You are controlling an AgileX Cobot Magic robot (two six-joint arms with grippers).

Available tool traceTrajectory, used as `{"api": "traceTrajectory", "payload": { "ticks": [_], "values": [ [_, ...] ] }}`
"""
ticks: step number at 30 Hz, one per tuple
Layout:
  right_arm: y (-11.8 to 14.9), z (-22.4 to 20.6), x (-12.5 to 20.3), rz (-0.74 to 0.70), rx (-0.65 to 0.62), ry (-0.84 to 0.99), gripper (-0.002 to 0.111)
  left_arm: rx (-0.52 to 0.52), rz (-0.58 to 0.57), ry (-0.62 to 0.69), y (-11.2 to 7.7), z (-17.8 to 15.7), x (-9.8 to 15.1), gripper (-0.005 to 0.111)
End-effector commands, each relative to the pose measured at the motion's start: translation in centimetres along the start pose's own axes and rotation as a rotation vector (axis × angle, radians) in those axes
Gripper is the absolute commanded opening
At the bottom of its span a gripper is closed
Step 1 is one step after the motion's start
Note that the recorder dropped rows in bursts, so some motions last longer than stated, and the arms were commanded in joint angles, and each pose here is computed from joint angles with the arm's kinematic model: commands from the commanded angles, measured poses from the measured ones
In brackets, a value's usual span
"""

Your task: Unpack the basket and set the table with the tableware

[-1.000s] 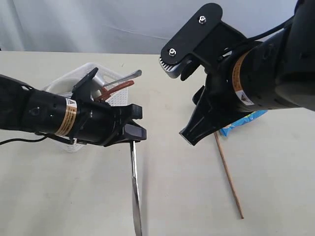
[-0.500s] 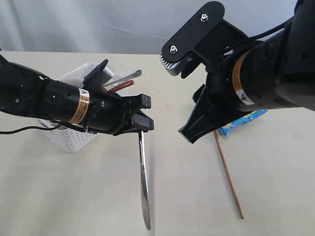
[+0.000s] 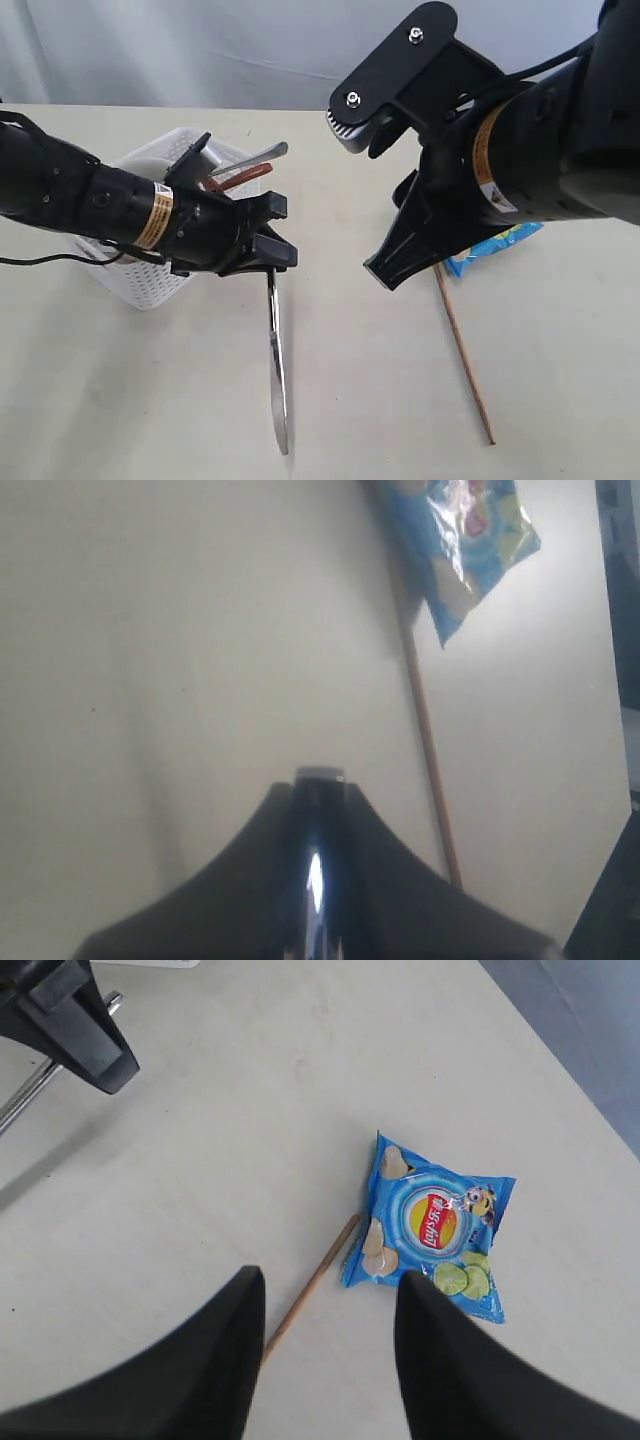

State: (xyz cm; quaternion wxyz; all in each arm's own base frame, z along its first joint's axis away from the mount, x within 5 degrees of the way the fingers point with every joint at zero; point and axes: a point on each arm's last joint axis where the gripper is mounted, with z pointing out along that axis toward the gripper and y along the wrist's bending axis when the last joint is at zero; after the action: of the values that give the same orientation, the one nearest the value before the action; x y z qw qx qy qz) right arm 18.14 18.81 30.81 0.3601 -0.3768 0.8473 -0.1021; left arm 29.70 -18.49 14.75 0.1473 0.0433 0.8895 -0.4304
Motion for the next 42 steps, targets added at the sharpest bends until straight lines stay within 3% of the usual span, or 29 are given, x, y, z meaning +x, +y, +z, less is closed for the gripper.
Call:
{"api": "traceTrajectory", "payload": {
  "ticks": [1,15,42],
  "values": [
    [-0.4,-0.1,0.1,0.002,0.018,-0.001,0.041,-0.013,-0.030,0.016,0.7,0.3,0.0,0.000],
    [-0.4,-0.1,0.0,0.006,0.021,-0.010,0.041,-0.093,0.000,-0.010,1.8,0.7,-0.2,0.000],
    [-0.5,-0.1,0.0,0.006,0.024,-0.012,0.041,-0.119,0.009,0.011,2.0,0.6,0.0,0.000]
  ]
}}
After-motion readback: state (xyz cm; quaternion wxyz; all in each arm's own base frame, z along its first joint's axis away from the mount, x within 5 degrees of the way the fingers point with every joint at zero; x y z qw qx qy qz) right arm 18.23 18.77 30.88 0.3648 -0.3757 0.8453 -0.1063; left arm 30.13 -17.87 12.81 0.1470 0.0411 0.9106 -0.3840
